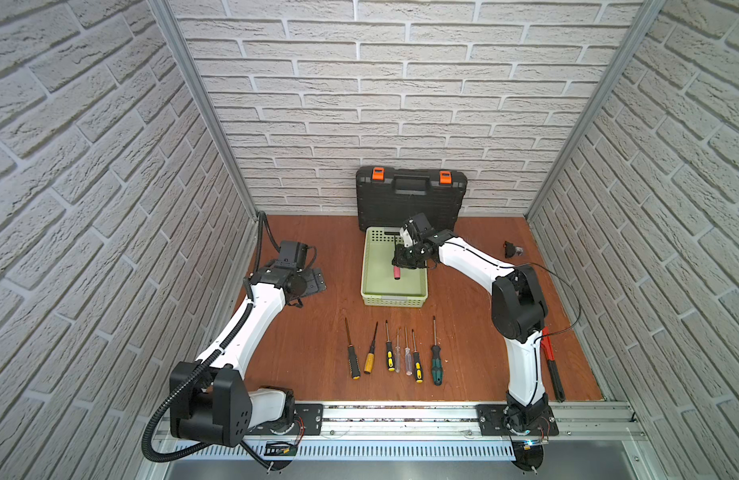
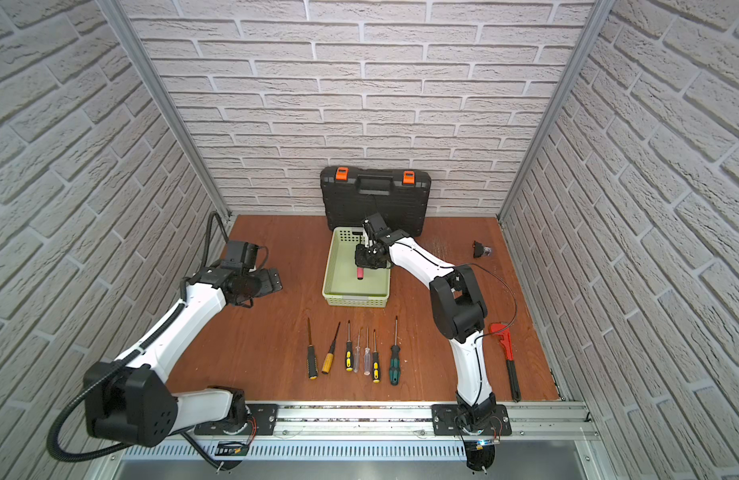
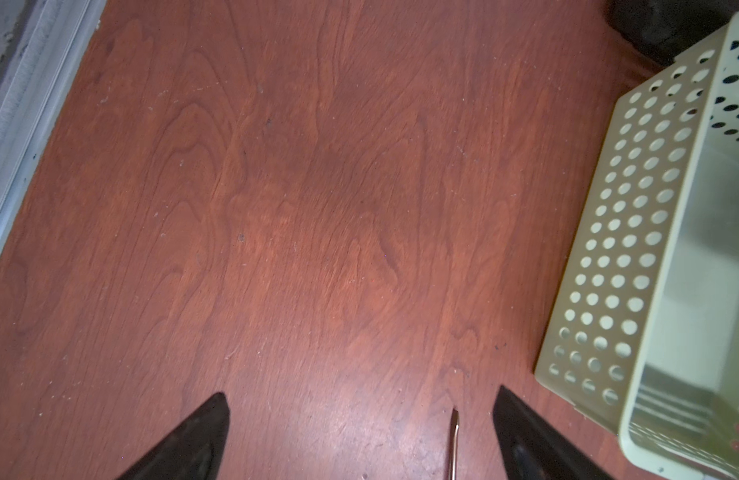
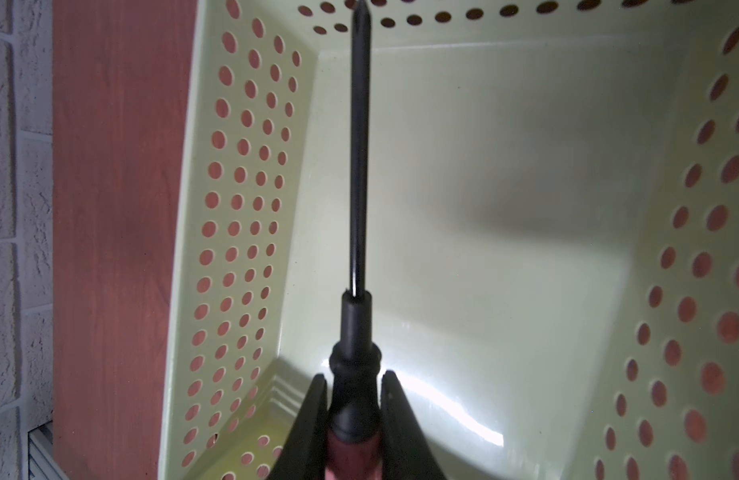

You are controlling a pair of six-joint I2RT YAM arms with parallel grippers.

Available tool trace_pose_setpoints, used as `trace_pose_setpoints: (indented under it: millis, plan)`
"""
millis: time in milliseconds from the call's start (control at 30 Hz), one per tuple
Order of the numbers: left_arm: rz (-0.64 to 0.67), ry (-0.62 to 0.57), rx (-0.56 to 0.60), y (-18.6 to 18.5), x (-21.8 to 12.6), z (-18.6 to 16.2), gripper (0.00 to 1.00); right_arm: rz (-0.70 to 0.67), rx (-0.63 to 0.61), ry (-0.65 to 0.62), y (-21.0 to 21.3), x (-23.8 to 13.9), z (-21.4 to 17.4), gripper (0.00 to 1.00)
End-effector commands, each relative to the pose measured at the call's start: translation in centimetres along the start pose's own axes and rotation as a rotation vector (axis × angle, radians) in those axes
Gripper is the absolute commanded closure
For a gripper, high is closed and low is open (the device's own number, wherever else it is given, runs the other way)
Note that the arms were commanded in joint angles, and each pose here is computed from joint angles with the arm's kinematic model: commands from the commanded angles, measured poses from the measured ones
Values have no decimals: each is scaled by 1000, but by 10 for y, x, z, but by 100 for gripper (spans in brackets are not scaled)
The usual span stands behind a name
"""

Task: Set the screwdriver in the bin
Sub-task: 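Carry the pink screwdriver into the green basket and release it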

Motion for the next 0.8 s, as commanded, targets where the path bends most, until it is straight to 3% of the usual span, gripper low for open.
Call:
trace_pose_setpoints:
  millis: [0,767]
  plan:
    - [-11,-1,-13,-2,4,-1,2,-5,18,39,-5,8,-9,94]
    - [-11,11,-41,-1,-1,-2,2,-16,39,132,-20,58,-31,88]
Point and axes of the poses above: each gripper's point midway between its finger pads, its own x axis out along the fingers, its own y axis along the line the jaws close on, z = x × y, the point moved 2 cm from there along -x, back along the fingers, and after that the axes turned 12 degrees about -x, right-handed, at the moved point
